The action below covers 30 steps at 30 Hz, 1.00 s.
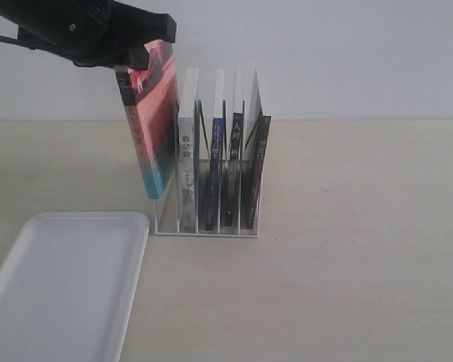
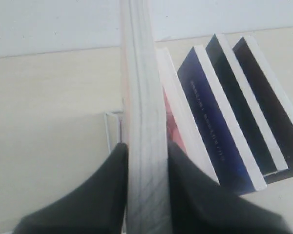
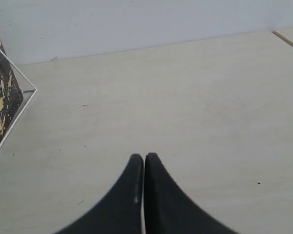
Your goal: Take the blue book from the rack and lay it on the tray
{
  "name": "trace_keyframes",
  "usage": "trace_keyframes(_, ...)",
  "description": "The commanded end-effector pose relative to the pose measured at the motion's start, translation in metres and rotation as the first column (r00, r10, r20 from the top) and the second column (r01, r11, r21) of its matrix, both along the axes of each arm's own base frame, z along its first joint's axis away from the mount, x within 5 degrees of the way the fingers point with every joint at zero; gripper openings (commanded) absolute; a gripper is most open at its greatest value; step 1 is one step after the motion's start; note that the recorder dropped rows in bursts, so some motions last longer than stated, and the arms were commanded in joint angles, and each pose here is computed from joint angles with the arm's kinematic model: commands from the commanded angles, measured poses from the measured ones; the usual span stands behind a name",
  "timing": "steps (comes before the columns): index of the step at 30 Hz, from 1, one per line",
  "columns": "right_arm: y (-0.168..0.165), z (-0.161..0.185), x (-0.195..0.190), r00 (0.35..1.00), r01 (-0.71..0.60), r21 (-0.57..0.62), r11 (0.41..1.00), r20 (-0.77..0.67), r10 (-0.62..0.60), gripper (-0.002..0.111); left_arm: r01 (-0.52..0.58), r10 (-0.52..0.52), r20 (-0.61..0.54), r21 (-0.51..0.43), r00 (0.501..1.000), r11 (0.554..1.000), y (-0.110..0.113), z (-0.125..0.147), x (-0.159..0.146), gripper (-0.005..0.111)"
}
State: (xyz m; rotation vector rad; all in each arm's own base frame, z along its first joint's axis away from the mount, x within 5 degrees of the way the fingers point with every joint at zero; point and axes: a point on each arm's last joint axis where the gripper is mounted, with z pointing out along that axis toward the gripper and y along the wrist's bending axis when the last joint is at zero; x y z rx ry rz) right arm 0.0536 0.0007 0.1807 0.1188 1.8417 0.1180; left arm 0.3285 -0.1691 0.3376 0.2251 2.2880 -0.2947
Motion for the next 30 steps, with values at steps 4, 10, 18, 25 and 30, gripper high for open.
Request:
trace_keyframes(4, 0.000, 0.001, 0.000, 1.000, 0.001, -0.007, 1.000, 0.012, -0.001, 0.000, 0.017, -0.011, 0.103, -0.054, 0.995, 0.998, -0.002, 0.033, -0.001, 0.004)
trace_keyframes(10, 0.000, 0.001, 0.000, 1.000, 0.001, -0.007, 1.000, 0.015, 0.000, 0.000, 0.015, -0.010, 0.094, -0.055, 0.995, 0.998, -0.004, 0.027, 0.003, 0.004)
trace_keyframes(18, 0.000, 0.002, 0.000, 1.000, 0.000, -0.007, 1.000, 0.019, 0.000, 0.000, -0.003, 0.005, 0.038, -0.042, 0.999, 0.999, -0.009, 0.007, 0.013, 0.004)
trace_keyframes(25, 0.000, 0.002, 0.000, 1.000, 0.000, -0.007, 1.000, 0.019, 0.000, 0.000, -0.005, 0.005, -0.003, -0.034, 1.000, 0.999, -0.015, -0.012, 0.022, 0.004)
trace_keyframes(30, 0.000, 0.002, 0.000, 1.000, 0.000, -0.007, 1.000, 0.019, 0.000, 0.000, -0.006, 0.005, -0.031, -0.018, 0.999, 1.000, -0.018, -0.024, 0.027, 0.004)
